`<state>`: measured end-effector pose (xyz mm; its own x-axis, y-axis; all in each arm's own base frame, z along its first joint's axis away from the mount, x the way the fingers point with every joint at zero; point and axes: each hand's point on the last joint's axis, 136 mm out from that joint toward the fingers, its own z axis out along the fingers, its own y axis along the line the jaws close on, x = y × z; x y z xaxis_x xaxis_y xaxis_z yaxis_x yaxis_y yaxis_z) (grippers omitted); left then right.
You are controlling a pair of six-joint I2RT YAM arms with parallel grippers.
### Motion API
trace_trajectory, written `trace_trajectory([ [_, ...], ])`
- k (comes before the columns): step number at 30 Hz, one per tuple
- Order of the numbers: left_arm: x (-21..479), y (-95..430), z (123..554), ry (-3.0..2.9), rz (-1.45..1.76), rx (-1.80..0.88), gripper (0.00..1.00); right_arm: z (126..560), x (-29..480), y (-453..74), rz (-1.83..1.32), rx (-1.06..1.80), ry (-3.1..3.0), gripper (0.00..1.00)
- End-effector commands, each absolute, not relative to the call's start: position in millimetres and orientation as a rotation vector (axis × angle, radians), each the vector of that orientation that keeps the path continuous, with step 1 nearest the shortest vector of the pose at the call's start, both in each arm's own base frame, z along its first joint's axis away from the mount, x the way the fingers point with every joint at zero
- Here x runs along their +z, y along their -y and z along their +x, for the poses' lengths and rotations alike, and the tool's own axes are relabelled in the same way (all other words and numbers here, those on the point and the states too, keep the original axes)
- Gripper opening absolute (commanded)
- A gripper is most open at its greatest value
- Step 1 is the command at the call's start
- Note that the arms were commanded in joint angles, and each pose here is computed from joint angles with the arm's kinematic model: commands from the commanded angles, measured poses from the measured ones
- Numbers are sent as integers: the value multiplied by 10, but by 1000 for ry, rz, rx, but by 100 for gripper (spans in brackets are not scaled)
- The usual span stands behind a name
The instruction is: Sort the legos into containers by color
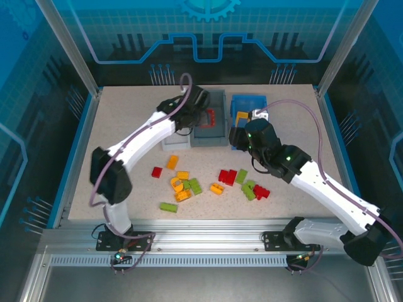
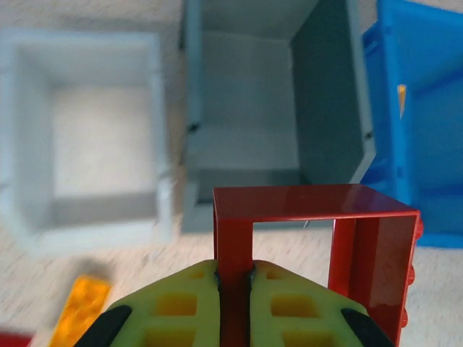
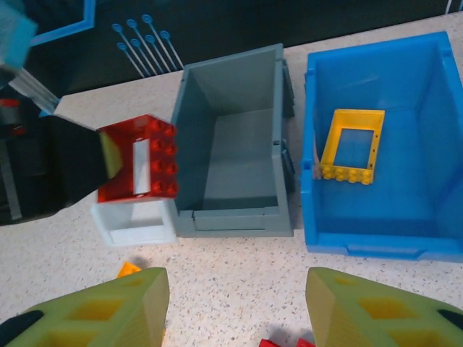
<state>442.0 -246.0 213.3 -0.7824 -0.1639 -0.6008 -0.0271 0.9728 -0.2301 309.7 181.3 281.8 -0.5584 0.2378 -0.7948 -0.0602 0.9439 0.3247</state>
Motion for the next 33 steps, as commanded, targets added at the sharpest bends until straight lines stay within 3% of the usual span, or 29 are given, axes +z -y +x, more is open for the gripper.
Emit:
trace_trajectory([
  [1, 2105, 2523, 4773, -2442, -82, -241, 5, 3197, 2912, -1833, 121, 428, -2143, 54],
  [10, 1708, 2585, 5523, -2423, -84, -245, 6, 3433, 2930, -1979, 90, 470, -2143, 54],
  [21, 1125, 2711, 5786, -2477, -65, -324, 10, 3438, 2769, -2023, 101, 484, -2181, 54],
  [23, 1059, 2730, 5783, -2495, -76, -336, 15, 3421, 2732, -2013, 105, 481, -2192, 54],
  [28, 1088, 2702, 5726, -2515, -106, -336, 38, 3382, 2712, -1990, 106, 480, -2198, 55],
  [33, 1416, 2654, 5660, -2485, -98, -338, 40, 3337, 2733, -1970, 93, 480, -2204, 56],
])
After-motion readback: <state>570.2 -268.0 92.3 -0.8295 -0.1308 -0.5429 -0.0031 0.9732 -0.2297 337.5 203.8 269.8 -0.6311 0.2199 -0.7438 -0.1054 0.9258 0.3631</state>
